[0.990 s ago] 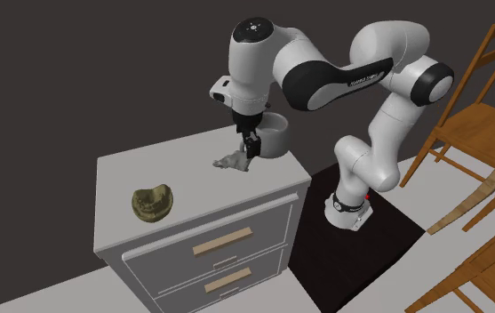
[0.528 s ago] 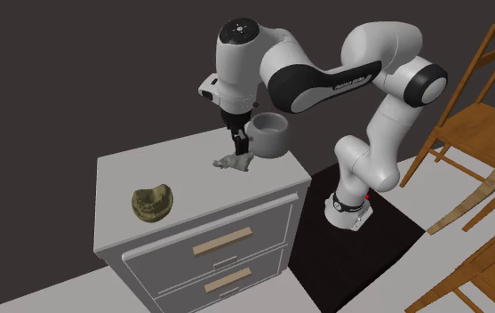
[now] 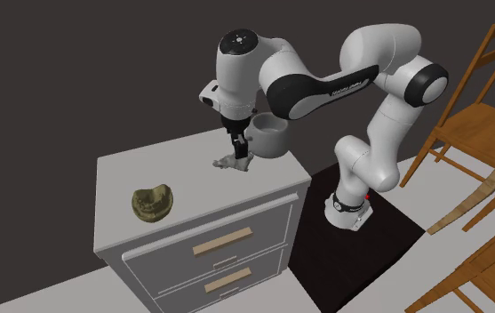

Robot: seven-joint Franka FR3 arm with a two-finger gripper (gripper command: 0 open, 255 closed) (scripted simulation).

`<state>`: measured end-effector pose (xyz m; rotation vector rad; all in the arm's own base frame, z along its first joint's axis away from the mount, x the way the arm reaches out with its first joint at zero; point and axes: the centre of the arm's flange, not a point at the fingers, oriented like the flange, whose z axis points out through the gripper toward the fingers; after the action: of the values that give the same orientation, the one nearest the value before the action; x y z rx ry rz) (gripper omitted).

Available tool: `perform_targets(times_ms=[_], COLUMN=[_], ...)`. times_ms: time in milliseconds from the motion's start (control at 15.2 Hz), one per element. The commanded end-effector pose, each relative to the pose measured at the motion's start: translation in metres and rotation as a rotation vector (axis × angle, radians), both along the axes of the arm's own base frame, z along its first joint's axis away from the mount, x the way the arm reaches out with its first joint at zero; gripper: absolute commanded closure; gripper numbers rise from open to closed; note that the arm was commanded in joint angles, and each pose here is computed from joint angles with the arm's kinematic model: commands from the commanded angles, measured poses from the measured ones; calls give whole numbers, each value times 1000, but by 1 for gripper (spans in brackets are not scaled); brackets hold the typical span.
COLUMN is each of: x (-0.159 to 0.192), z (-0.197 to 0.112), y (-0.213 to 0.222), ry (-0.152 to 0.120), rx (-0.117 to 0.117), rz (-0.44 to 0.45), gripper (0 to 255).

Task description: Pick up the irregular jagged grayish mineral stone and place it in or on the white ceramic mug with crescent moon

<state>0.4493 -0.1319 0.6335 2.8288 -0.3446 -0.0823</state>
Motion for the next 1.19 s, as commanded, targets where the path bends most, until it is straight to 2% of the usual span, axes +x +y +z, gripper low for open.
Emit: perform_targets(times_ms=[0,66,132,726,792,1056,1122], x=[0,0,0,0,0,42,42], z=[0,0,0,0,0,-27,-32], y=[0,0,0,0,0,13,11], ry=[0,0,0,0,0,22,22], rx=[0,0,0,0,0,-19,-19], rz=[0,0,0,0,0,70,70], gripper=[0,0,255,255,0,0,0])
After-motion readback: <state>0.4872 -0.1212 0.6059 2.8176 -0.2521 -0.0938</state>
